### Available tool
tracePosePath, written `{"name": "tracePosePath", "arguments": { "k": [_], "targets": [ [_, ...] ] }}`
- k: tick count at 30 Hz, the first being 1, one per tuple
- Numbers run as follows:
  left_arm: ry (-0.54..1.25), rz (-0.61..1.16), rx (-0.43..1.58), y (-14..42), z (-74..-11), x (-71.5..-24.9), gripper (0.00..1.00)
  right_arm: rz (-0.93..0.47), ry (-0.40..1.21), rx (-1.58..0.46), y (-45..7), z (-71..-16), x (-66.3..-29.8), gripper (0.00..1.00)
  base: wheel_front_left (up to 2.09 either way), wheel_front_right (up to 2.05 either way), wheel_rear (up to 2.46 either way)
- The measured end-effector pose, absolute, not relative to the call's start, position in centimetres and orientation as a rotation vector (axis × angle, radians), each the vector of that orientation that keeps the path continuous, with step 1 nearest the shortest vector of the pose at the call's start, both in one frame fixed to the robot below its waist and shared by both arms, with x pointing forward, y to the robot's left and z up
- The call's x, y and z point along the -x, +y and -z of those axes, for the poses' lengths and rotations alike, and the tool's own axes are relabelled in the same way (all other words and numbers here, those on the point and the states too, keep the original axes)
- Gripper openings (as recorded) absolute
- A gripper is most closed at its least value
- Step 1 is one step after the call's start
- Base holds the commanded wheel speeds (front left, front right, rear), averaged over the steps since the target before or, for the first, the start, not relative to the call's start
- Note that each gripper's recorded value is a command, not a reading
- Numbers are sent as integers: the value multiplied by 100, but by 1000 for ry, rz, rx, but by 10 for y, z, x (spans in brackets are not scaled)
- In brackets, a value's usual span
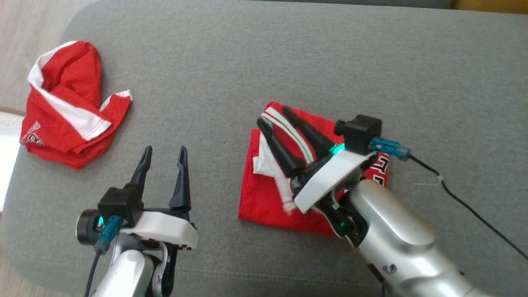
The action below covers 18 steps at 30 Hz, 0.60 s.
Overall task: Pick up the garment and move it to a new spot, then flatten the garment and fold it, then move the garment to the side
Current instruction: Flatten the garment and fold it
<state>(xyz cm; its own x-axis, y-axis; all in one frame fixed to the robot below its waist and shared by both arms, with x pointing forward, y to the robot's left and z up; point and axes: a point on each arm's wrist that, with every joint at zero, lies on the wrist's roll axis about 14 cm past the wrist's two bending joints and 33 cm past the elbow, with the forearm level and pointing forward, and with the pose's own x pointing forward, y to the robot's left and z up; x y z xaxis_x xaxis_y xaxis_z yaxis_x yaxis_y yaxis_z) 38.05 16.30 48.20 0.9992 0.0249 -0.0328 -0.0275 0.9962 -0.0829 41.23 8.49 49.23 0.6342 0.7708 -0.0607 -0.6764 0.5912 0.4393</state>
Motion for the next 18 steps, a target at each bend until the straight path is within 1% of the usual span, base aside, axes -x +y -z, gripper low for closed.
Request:
{"name": "tracePosePath", "arguments": {
  "k": [4, 6, 8, 11, 15, 18],
  "targets": [
    [22, -16, 76, 161, -485, -383, 100, -802, 46, -369, 61, -534, -430, 100, 0, 0, 0],
    [15, -6, 72, 159, -487, -385, 100, -729, -44, -321, 31, -550, -445, 100, 0, 0, 0],
    [11, 4, 69, 157, -488, -386, 100, -627, -96, -259, -11, -555, -457, 100, 0, 0, 0],
    [9, 11, 67, 154, -489, -387, 100, -479, -78, -185, -67, -540, -456, 100, 0, 0, 0],
    [-17, 32, 60, 149, -496, -391, 100, -313, 5, -132, -125, -514, -434, 100, 0, 0, 0],
    [-37, 45, 43, 147, -502, -392, 100, -227, 38, -106, -154, -508, -416, 100, 0, 0, 0]
  ]
}}
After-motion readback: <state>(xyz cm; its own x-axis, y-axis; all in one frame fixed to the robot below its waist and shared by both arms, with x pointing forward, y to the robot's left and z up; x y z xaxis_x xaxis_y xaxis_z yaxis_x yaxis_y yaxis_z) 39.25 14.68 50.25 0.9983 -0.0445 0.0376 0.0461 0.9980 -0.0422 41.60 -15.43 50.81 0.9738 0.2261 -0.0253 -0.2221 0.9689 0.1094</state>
